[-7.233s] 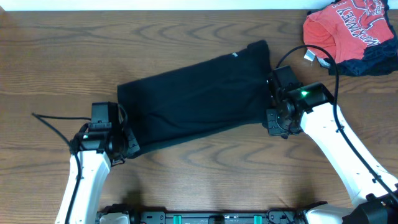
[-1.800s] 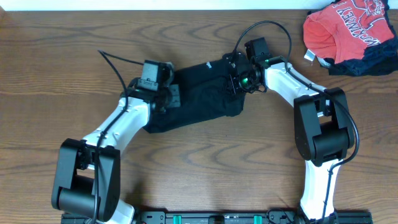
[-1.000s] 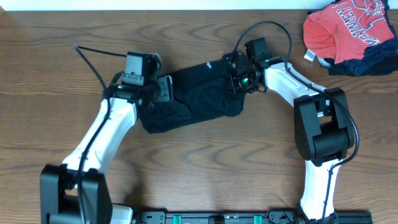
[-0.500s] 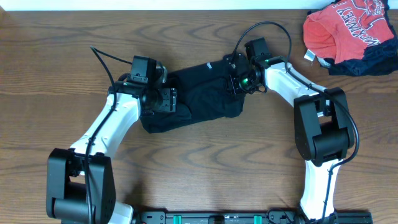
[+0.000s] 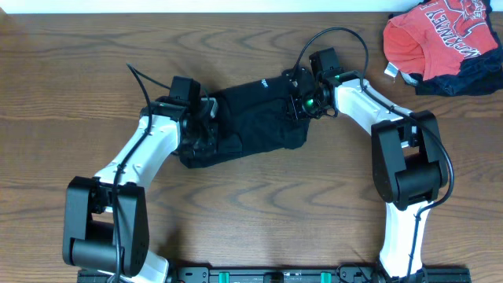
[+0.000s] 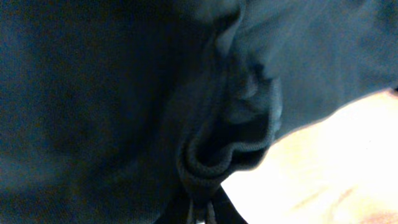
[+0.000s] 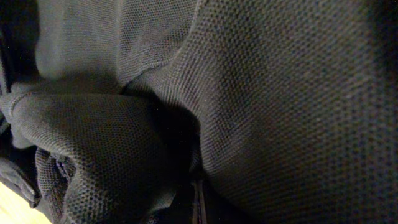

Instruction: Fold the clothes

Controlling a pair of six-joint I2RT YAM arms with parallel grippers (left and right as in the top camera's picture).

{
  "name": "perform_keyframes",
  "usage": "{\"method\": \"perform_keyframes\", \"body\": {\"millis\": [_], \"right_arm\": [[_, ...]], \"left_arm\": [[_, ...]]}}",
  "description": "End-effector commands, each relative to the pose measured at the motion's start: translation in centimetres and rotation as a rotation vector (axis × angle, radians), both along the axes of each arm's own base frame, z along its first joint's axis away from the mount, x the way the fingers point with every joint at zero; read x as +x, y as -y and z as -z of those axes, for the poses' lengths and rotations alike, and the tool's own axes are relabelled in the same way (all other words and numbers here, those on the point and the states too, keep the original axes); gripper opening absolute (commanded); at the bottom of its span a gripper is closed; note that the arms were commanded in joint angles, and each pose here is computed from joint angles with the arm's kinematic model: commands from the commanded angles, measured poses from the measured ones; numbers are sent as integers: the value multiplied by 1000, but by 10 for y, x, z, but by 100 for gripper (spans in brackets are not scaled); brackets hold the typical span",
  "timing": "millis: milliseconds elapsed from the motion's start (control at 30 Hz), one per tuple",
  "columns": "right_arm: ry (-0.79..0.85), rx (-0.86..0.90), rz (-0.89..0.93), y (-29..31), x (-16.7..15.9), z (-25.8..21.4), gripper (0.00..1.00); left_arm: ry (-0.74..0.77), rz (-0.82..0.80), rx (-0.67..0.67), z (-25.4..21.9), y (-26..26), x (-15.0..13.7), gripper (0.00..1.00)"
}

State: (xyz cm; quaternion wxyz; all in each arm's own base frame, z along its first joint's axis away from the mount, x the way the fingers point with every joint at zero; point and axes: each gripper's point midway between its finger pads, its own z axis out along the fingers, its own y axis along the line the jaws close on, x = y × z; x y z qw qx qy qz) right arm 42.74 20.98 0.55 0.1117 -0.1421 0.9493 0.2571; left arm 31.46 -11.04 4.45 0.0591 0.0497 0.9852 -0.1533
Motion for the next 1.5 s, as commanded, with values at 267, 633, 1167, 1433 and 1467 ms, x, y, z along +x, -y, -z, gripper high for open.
{"method": "perform_keyframes", "body": {"millis": [267, 633, 1167, 1433, 1467], "right_arm": [[-36, 51, -32, -8, -11, 0, 12], [114, -86, 22, 37, -3, -73, 71], [-31, -225, 17, 53, -13, 8, 93], [-14, -113, 26, 34, -4, 5, 79], [-12, -83, 18, 29, -3, 3, 75]], "left_arm": [[-97, 25, -77, -14, 10, -26, 75], [236, -19, -22, -99, 1, 30, 98], [366, -201, 174, -112, -55, 59, 98], [353, -228, 182, -111, -67, 58, 98], [352, -231, 183, -111, -68, 58, 98]]}}
